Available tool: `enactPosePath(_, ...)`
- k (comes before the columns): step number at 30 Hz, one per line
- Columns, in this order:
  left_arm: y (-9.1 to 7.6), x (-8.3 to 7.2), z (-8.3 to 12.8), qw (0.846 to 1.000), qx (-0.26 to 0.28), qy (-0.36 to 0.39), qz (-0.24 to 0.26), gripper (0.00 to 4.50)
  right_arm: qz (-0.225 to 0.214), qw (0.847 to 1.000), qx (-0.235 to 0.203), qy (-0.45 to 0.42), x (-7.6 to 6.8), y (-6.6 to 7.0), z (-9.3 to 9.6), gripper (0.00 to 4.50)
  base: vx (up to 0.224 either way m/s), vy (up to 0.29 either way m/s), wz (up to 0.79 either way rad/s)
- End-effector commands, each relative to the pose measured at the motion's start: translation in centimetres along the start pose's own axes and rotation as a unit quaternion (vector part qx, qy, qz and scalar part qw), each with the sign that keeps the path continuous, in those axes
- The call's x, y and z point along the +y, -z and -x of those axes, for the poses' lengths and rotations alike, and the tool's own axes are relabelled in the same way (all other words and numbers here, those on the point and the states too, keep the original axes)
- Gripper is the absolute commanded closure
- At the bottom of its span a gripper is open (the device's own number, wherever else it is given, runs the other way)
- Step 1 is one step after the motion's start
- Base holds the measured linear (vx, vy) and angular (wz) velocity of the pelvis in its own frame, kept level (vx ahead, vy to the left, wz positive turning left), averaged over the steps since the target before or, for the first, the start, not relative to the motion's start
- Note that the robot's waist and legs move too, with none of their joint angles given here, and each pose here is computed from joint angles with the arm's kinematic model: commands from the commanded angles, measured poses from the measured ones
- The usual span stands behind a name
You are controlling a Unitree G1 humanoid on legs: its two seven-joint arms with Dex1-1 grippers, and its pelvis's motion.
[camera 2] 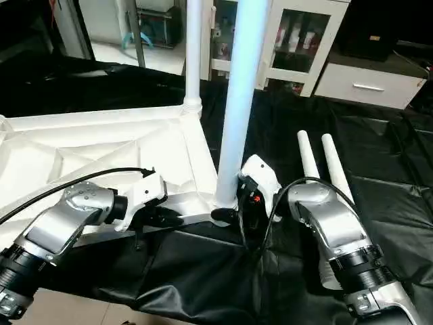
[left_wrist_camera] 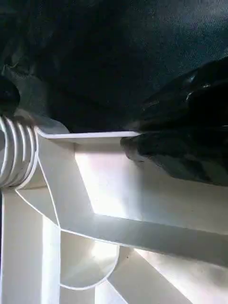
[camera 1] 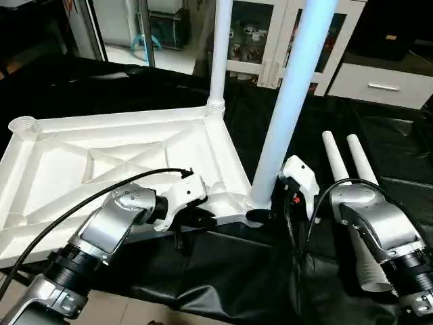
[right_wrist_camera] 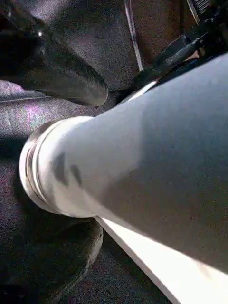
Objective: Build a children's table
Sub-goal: Rotate leg to tighten
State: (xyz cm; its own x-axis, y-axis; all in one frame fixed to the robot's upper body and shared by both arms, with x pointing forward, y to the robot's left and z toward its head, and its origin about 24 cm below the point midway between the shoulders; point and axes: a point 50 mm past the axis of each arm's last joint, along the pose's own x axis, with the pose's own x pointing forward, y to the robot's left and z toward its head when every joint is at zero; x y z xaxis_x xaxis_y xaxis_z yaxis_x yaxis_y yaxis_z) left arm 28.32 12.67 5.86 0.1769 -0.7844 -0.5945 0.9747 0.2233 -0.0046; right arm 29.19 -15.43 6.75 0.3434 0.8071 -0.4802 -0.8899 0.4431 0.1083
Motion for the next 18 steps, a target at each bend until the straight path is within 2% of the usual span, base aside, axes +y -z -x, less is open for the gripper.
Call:
enactPosePath(1,-0.38,-0.79,-0.61,0.999,-0.002,0.034,-0.008,4.50,0.005,1.000,0.004,0.002,-0.04,-0.09,-0.19,0.77,0.000,0.000,0.00)
enactPosePath(9,-0.32,-0.87,-0.65,0.999,-0.001,0.037,-0.005,4.50,0.005,1.000,0.005,-0.001,0.04,0.04,-0.30,1.38,0.000,0.000,0.00)
enactPosePath(12,-0.29,-0.94,-0.66,0.999,0.000,0.039,-0.004,4.50,0.005,1.000,0.006,-0.002,0.08,0.08,-0.36,1.44,0.000,0.000,0.00)
enactPosePath(14,-0.28,-1.02,-0.64,0.999,-0.001,0.042,-0.003,4.50,0.004,1.000,0.006,-0.003,0.14,0.15,-0.39,1.71,0.000,0.000,0.00)
enactPosePath(18,-0.29,-0.93,-0.67,0.999,-0.003,0.039,-0.001,4.50,-0.001,1.000,0.000,0.017,-0.10,0.31,-0.68,1.77,0.000,0.000,0.00)
